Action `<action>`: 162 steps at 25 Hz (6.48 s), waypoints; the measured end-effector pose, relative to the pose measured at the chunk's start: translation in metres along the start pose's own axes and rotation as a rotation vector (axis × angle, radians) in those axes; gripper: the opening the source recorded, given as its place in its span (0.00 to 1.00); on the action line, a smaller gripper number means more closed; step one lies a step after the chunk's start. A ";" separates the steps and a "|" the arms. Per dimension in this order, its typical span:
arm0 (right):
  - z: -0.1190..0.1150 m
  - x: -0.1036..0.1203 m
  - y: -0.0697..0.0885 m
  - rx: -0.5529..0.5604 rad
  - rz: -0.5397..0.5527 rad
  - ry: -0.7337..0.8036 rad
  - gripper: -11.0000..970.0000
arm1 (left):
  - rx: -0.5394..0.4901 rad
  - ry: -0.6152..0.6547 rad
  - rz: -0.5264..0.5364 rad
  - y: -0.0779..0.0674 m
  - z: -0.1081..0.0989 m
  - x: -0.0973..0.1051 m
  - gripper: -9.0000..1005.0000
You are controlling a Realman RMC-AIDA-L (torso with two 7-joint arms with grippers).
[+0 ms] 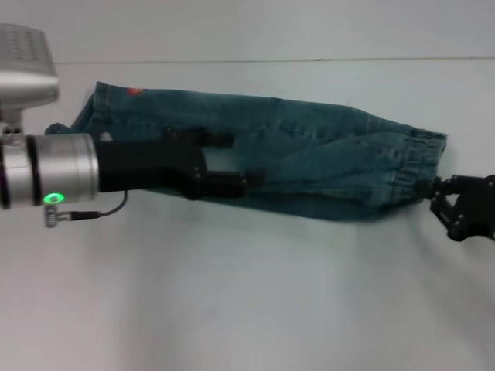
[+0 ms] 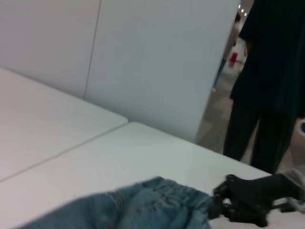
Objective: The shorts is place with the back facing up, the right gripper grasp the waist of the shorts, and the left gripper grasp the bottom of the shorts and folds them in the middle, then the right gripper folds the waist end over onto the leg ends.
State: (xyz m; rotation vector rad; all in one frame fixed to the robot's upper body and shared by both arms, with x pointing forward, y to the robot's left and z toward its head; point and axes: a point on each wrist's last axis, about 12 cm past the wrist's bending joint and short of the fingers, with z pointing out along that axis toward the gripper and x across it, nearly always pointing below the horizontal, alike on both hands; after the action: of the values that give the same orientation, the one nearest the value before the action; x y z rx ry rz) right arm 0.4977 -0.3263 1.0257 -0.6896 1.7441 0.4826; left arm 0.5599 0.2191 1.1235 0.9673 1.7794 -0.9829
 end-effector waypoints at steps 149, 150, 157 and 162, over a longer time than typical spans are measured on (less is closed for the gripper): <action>0.035 -0.039 0.052 -0.342 -0.019 -0.042 0.96 | -0.210 -0.065 0.014 -0.015 -0.124 0.101 0.94; 0.035 -0.038 0.052 -0.342 -0.018 -0.041 0.96 | -0.211 -0.065 0.014 -0.015 -0.124 0.101 0.93; 0.035 -0.036 0.053 -0.345 -0.014 -0.034 0.96 | -0.205 -0.051 0.009 -0.016 -0.123 0.103 0.93; 0.035 -0.035 0.053 -0.344 -0.015 -0.034 0.96 | -0.205 -0.048 0.009 -0.016 -0.123 0.104 0.93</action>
State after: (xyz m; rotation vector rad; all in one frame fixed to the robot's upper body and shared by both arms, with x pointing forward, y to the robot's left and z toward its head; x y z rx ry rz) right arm 0.4941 -0.2573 1.0487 -0.9297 1.6380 0.7900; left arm 0.4733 0.3447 1.0708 0.8155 1.7941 -0.7943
